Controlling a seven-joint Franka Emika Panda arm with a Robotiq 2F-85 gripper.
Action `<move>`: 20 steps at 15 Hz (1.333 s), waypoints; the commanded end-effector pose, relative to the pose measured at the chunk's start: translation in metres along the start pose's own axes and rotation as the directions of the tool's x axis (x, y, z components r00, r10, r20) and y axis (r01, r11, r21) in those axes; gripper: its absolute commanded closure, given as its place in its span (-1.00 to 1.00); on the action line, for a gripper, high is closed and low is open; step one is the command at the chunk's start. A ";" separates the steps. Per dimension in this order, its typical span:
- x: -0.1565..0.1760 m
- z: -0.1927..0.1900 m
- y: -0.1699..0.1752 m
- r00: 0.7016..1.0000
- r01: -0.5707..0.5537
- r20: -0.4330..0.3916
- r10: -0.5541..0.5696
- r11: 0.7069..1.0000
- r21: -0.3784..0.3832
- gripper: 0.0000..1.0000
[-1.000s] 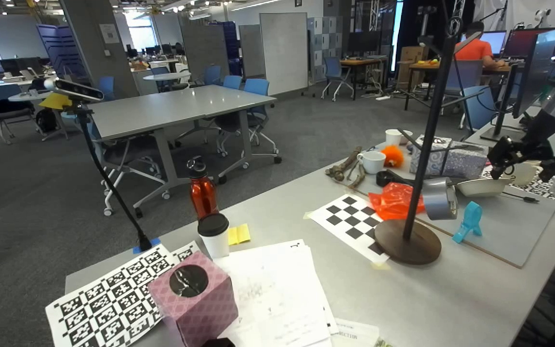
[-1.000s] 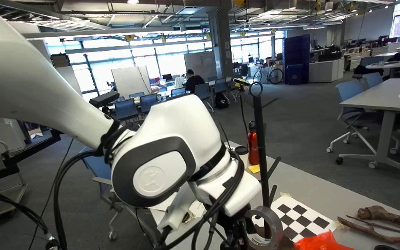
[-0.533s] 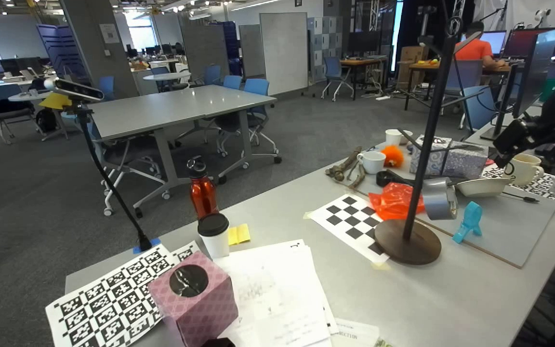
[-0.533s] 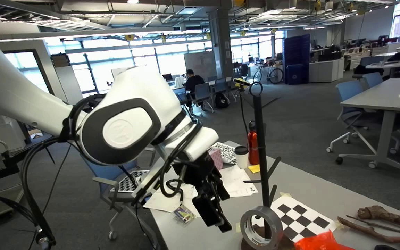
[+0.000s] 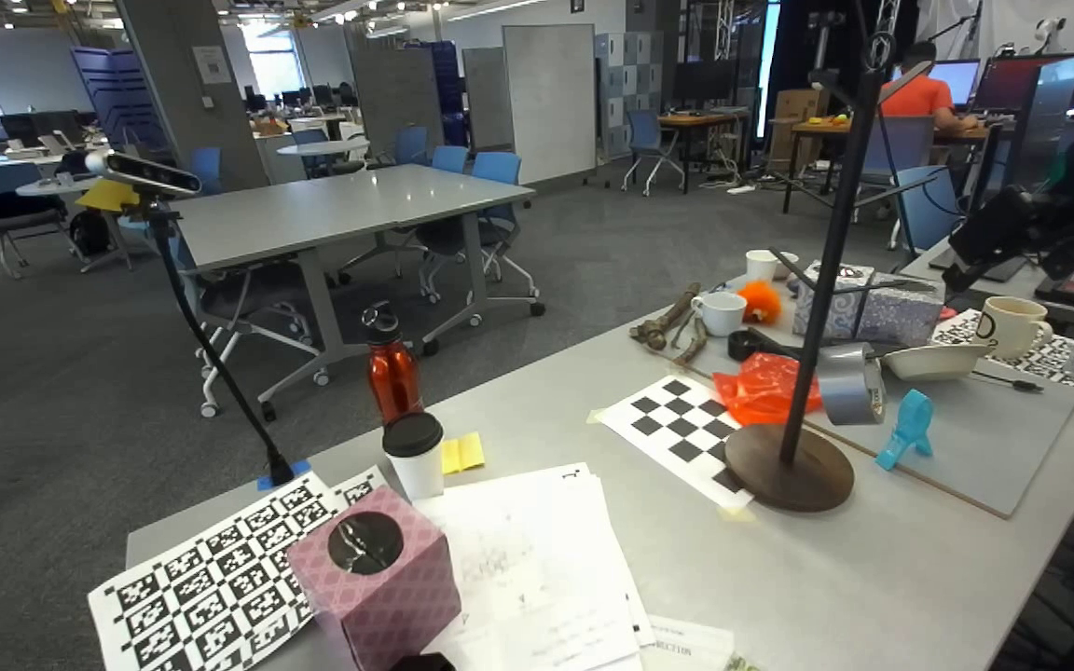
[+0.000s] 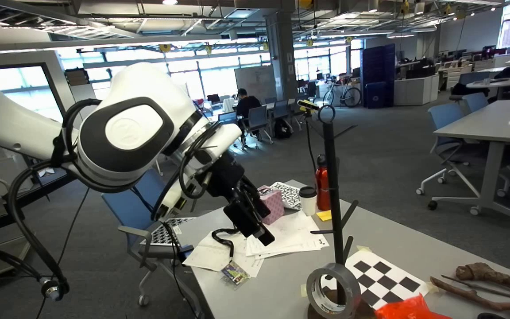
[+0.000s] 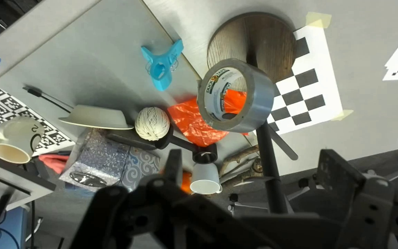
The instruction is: Hang the gray masking tape on the stand
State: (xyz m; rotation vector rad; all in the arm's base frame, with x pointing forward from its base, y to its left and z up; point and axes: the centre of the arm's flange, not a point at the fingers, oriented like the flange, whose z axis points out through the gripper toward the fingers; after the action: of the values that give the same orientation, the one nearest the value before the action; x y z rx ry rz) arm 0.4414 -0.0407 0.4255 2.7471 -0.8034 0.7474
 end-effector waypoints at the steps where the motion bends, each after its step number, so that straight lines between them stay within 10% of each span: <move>1: -0.024 -0.024 0.000 0.999 -0.012 -0.046 0.012 1.000 -0.002 -1.00; 20: -0.022 -0.020 -0.004 0.999 -0.004 -0.035 0.004 1.000 0.001 -1.00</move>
State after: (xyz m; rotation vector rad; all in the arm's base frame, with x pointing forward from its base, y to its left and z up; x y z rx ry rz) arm 0.4196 -0.0214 0.4312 2.7266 -0.8015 0.7941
